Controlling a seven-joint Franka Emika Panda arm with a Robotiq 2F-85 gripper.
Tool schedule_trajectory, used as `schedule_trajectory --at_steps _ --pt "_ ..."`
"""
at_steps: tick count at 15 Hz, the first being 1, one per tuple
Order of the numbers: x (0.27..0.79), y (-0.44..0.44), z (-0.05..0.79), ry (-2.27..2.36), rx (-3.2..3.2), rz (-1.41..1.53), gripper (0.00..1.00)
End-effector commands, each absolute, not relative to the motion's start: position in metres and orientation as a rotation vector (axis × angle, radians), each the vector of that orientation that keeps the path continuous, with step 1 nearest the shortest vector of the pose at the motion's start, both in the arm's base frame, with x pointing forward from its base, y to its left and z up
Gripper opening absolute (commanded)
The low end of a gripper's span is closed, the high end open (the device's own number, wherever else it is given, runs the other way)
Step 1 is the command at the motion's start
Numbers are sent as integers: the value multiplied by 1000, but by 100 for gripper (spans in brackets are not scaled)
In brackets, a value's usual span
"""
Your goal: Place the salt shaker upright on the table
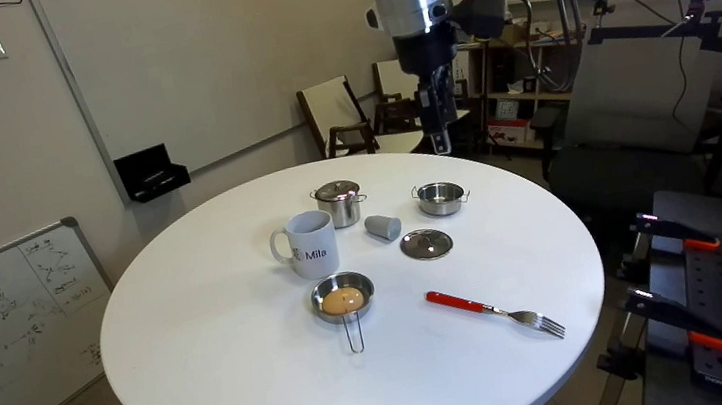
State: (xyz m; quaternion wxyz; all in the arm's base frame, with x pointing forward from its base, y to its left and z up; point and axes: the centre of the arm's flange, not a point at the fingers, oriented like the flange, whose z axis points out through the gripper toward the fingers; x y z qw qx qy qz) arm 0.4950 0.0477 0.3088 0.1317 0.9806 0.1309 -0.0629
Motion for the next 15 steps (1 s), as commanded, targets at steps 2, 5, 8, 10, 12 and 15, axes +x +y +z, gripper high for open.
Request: schedule_trajectory --at_steps 2,5,8,10,12,15 --pt "553 67 256 300 2830 -248 100" --pt "580 78 229 244 2848 -237 100" --pt "614 87 210 178 2836 -178 100" --pt "628 89 205 149 2822 -164 100" --pt "601 83 210 184 2853 -192 100" --pt "599 82 208 183 2852 -200 100"
